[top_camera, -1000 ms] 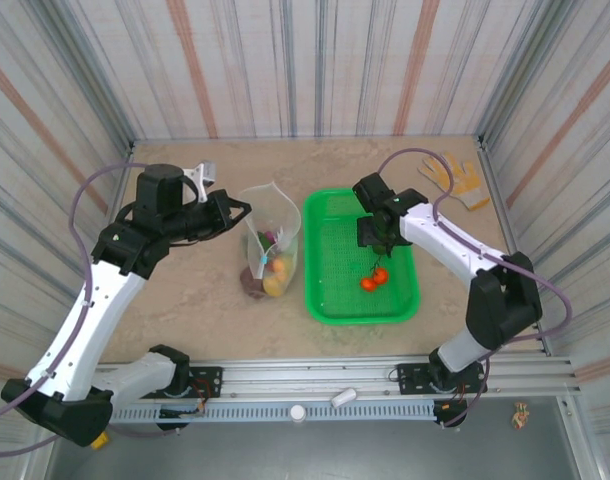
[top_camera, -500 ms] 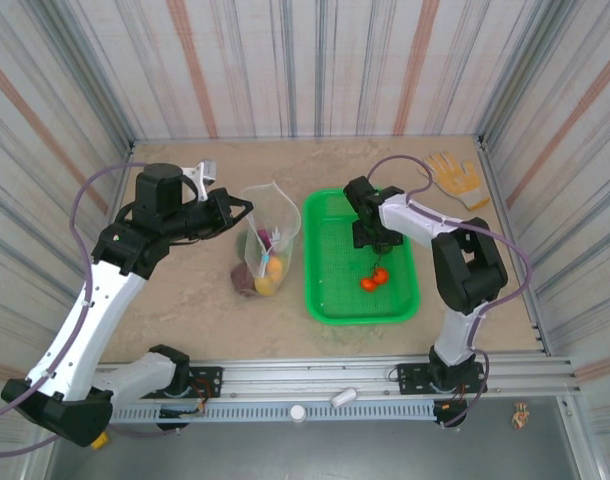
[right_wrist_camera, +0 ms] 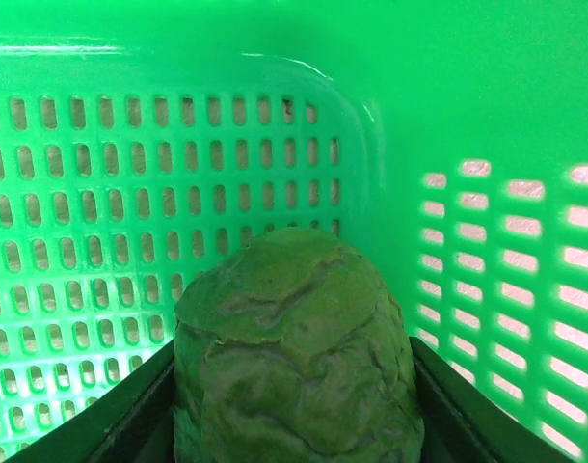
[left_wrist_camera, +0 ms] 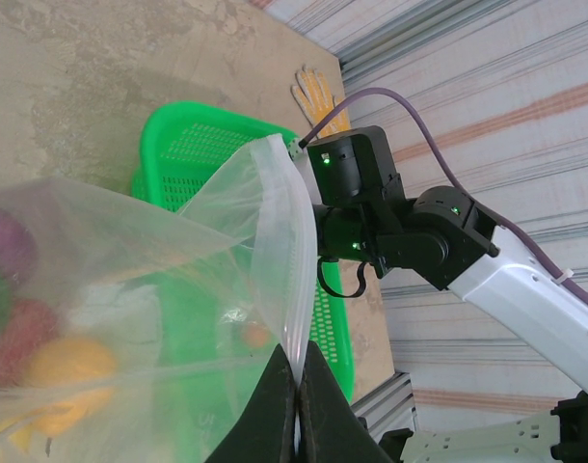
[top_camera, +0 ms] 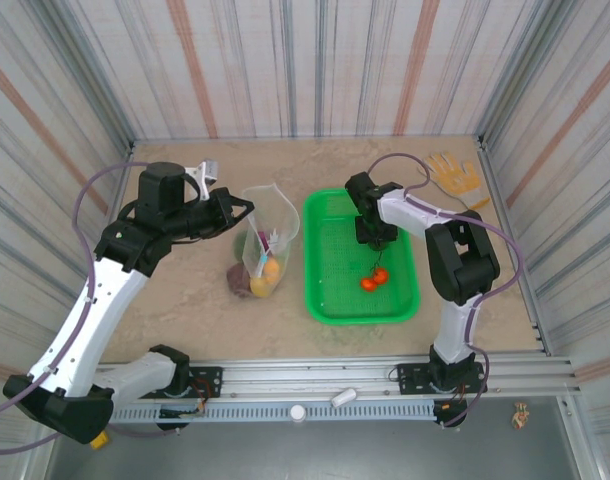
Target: Place the food in the zip-top bag and seal the zipper
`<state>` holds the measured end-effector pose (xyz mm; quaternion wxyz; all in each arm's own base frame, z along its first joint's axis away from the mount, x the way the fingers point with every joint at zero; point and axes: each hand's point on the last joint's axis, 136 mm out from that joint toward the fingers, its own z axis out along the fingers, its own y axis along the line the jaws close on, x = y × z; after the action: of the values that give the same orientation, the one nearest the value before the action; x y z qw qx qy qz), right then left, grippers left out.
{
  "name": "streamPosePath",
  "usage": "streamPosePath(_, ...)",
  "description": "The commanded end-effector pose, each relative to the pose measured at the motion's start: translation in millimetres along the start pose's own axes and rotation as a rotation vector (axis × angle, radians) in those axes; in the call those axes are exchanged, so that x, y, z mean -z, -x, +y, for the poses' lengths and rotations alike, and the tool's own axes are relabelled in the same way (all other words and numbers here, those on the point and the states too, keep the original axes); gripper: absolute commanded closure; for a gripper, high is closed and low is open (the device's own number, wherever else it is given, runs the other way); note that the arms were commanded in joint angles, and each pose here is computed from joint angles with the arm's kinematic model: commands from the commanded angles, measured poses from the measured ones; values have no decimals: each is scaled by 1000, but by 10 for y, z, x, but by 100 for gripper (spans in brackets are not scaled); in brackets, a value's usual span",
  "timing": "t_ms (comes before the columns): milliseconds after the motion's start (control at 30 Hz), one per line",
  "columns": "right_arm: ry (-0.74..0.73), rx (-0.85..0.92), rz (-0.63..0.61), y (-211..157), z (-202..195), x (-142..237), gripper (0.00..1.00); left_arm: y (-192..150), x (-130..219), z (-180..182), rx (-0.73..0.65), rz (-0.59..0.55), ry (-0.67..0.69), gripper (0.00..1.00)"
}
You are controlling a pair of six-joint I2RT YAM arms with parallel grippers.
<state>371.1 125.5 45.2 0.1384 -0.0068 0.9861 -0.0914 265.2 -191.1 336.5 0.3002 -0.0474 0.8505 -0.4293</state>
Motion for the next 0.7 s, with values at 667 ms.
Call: streamPosePath(667, 788, -21, -496, 365, 728, 3155, 48, 24, 82, 7, -30, -17, 18, 100)
